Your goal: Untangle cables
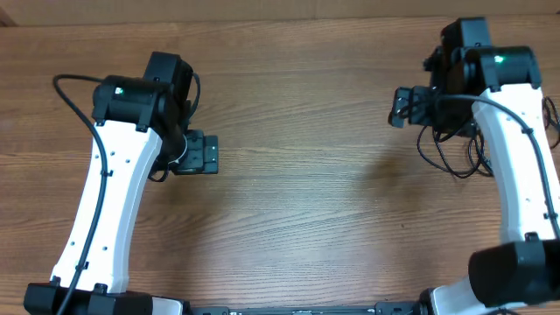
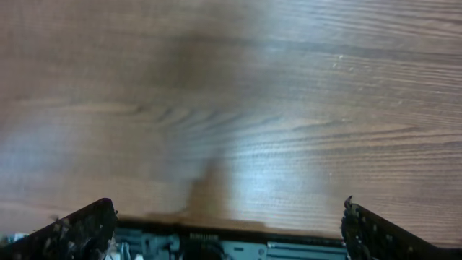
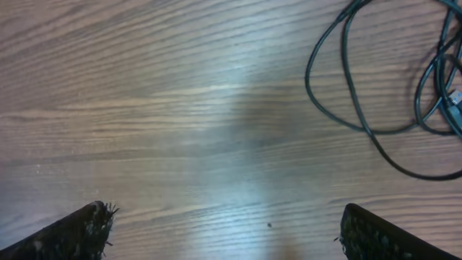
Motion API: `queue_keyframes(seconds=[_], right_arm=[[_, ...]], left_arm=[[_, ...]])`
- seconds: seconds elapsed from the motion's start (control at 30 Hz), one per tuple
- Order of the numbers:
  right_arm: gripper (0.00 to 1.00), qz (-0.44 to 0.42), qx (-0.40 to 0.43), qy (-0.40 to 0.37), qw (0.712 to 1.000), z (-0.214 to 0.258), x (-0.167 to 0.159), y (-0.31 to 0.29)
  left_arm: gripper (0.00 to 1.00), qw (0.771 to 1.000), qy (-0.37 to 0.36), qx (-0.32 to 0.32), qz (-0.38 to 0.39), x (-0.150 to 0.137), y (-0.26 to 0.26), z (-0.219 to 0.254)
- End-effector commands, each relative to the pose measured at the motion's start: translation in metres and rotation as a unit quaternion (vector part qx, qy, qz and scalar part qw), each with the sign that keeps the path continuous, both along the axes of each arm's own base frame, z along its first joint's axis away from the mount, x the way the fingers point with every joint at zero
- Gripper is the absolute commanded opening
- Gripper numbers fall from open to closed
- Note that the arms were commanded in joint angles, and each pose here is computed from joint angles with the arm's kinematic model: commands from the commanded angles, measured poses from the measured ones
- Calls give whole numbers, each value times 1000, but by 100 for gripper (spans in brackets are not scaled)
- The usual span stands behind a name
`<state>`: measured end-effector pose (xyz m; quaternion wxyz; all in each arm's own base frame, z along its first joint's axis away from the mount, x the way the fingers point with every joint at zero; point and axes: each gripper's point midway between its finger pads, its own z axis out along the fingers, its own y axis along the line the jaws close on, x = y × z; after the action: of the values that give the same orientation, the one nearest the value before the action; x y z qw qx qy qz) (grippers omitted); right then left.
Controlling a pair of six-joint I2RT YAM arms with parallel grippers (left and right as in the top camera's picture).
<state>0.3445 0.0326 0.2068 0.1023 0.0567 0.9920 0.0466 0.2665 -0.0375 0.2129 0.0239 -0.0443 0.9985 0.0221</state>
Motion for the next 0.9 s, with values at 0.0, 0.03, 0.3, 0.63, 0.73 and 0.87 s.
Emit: queue_keyframes(seconds=[0.0,0.03,0.3,0.63,0.73,0.87], right_arm=[[100,-3,-6,-47,999,22,-19,1],[100,-6,-4,-59,998,24,-23,1],[100,-8,8,-205,979,42,-69,-3],[100,-9,18,-333,943,81,-114,-7],[100,-9,18,-336,942,82,-117,-8],[100,-9,17,-323,946,77,-119,-8]], left_arm=[[100,1000,-19,4,25,-5,6,9],[100,999,-26,3,26,-6,6,12],[100,983,-180,-15,24,-12,8,47],[100,923,-382,-32,32,-70,26,48],[99,914,-403,-37,33,-84,29,46],[99,915,-401,-37,32,-96,31,43]])
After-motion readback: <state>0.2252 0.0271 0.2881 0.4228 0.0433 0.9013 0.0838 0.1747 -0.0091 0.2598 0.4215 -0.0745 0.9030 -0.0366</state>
